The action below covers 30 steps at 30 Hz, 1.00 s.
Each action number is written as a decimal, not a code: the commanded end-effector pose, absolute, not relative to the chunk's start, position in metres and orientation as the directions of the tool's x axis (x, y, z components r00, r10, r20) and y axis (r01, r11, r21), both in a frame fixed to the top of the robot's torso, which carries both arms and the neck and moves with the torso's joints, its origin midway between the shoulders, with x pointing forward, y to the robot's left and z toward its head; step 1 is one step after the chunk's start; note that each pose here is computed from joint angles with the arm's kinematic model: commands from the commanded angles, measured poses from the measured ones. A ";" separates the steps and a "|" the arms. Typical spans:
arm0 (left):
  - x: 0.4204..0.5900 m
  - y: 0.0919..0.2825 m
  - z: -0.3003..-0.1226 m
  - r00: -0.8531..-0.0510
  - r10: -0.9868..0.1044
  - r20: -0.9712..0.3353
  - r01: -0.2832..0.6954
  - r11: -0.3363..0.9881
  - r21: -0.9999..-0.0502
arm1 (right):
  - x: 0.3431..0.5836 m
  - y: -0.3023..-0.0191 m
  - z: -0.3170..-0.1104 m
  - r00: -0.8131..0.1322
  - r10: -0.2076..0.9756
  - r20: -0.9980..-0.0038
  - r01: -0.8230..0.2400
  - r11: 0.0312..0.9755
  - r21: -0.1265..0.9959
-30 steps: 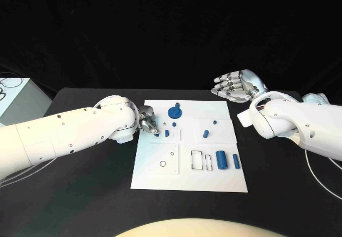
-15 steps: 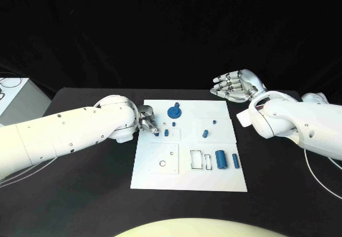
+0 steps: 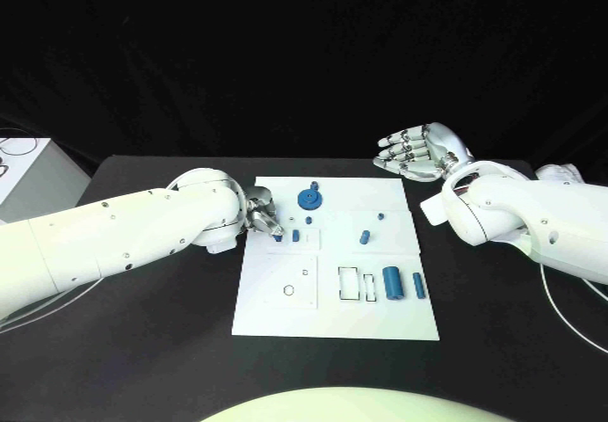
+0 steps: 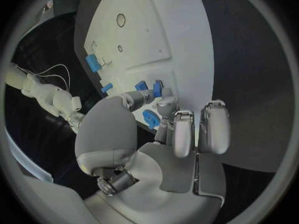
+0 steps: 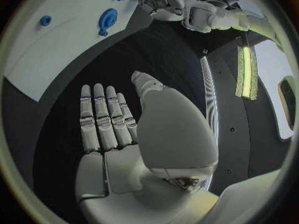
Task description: Assemble the parts on the task board
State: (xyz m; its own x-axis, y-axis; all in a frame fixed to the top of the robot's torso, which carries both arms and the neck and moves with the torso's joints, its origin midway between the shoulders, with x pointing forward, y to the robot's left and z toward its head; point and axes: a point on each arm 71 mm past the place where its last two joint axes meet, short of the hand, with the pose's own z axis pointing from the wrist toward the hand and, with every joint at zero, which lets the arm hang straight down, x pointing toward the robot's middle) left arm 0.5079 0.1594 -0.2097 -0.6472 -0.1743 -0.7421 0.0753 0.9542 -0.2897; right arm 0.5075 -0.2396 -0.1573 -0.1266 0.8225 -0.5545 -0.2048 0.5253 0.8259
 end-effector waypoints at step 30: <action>0.502 0.157 -0.217 -0.686 -0.134 -0.715 0.098 0.957 -0.273 | 0.507 -0.238 -0.158 -0.145 0.815 -0.561 -0.213 0.528 0.822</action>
